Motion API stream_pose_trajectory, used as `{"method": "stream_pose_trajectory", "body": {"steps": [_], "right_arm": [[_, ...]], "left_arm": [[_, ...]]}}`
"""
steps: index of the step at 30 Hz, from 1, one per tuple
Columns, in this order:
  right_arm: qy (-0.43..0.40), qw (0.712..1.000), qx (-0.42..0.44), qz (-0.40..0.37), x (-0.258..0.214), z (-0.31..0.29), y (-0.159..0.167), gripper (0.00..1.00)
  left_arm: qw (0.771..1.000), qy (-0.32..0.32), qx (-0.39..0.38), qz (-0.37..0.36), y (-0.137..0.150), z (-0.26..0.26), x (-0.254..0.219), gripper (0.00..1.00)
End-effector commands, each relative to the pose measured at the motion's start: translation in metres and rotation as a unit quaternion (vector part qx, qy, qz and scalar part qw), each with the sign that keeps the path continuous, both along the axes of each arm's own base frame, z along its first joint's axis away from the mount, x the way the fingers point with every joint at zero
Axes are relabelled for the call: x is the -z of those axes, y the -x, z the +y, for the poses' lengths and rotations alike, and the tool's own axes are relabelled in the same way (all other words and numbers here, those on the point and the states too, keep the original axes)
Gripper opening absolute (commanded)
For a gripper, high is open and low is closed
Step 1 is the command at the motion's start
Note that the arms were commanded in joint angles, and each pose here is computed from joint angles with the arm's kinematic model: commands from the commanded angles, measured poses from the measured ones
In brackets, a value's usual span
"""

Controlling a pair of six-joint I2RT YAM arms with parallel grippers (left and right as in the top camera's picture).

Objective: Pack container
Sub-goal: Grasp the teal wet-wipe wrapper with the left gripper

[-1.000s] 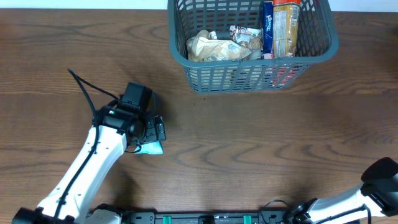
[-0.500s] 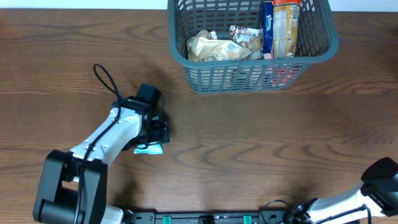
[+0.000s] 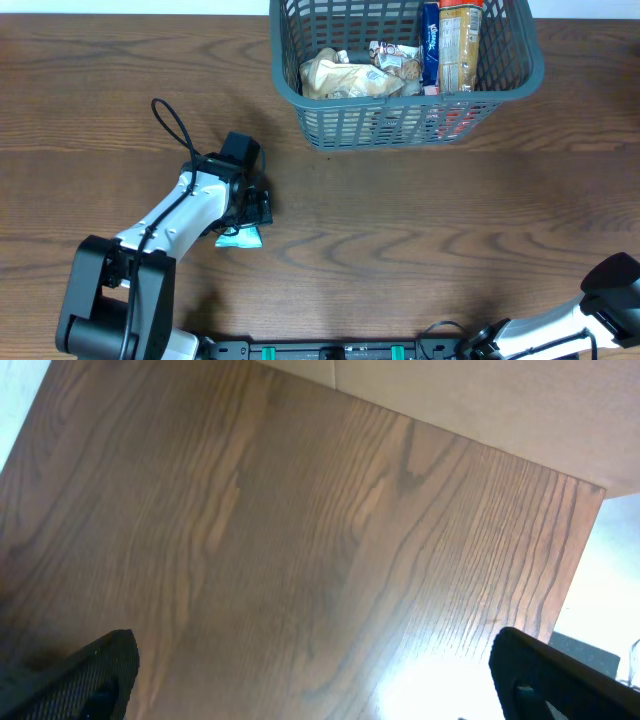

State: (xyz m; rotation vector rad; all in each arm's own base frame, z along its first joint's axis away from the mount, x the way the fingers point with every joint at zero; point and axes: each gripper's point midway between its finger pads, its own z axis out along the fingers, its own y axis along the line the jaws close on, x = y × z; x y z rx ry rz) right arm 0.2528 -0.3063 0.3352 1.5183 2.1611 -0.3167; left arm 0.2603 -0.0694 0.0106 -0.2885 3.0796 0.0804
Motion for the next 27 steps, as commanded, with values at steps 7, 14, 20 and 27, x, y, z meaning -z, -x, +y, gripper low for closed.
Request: {"method": "stream_pose_trajectory", "body": {"steps": [7,14,20,27], "right_arm": [[-0.007,1.0,0.005,0.003,0.005,-0.003,0.001,0.99],[-0.007,1.0,0.005,0.003,0.005,-0.003,0.001,0.99],[-0.007,1.0,0.005,0.003,0.005,-0.003,0.001,0.99],[-0.007,1.0,0.005,0.003,0.005,-0.003,0.001,0.99]], "left_arm": [[1.0,-0.017,-0.007,0.011,0.002,0.007,0.01,0.94],[1.0,-0.017,-0.008,0.01,0.002,0.007,0.01,0.11],[1.0,-0.017,-0.008,0.008,0.001,0.007,0.009,0.06],[1.0,-0.01,-0.008,-0.011,-0.009,0.003,-0.017,0.06]]}}
